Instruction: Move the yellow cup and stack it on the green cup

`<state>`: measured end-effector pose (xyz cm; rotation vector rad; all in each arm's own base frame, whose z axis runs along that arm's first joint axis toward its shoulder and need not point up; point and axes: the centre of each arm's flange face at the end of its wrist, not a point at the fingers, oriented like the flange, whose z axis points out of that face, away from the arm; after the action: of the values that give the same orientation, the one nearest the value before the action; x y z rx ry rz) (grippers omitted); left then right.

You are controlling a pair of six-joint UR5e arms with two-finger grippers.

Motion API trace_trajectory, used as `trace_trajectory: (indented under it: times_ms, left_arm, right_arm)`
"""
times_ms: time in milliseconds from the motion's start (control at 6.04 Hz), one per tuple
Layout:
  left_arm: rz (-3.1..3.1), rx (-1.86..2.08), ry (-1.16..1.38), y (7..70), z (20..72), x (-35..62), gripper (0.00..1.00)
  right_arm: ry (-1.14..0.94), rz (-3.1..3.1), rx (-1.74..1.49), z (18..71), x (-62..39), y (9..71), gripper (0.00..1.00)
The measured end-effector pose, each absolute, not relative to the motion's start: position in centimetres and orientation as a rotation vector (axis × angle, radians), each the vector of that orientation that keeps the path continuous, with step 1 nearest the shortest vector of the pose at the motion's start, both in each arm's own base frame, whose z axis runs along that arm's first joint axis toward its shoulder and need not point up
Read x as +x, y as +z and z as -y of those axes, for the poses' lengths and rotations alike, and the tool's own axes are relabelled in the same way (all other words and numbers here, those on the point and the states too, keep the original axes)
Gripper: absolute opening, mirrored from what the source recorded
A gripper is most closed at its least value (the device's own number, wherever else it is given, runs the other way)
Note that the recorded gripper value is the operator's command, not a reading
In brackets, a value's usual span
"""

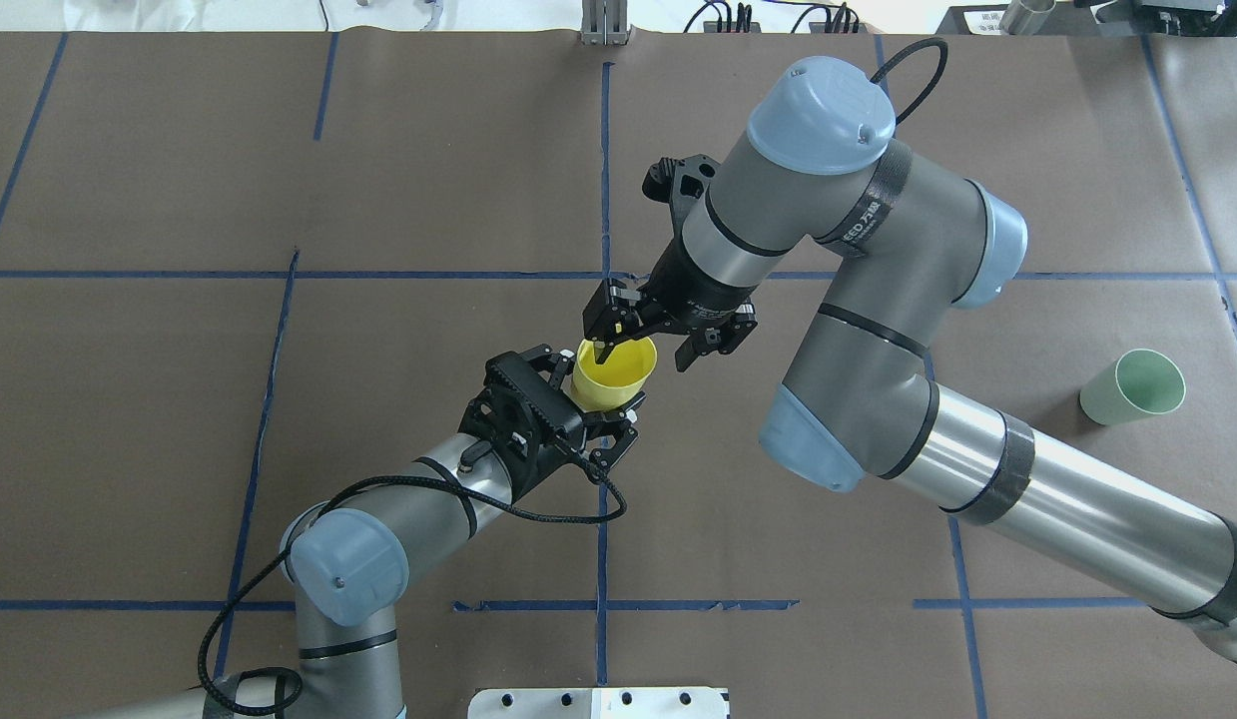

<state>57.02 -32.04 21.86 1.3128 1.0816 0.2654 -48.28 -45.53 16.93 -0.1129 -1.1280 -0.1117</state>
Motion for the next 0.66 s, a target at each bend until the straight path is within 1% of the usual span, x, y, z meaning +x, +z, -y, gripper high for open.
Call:
trace_trajectory:
  times_ms: [166, 331, 497, 663]
  left_arm:
    - [-1.084, 1.314, 0.264, 21.74, 32.04, 57.0, 0.36]
    - [-1.086, 1.315, 0.262, 21.57, 32.04, 57.0, 0.54]
    - [-1.087, 1.317, 0.261, 21.42, 32.05, 57.01, 0.7]
    - [-1.088, 1.317, 0.259, 21.35, 32.06, 56.98, 0.81]
  right_arm:
    - [-0.114, 1.128, -0.113, 45.46, -48.34, 16.99, 0.43]
    - [-0.116, 1.128, -0.113, 45.42, -48.34, 16.99, 0.2]
    - [-0.115, 1.129, -0.112, 45.39, -48.29, 16.93, 0.0]
    - [-0.11, 1.128, -0.112, 45.43, -48.21, 17.01, 0.0]
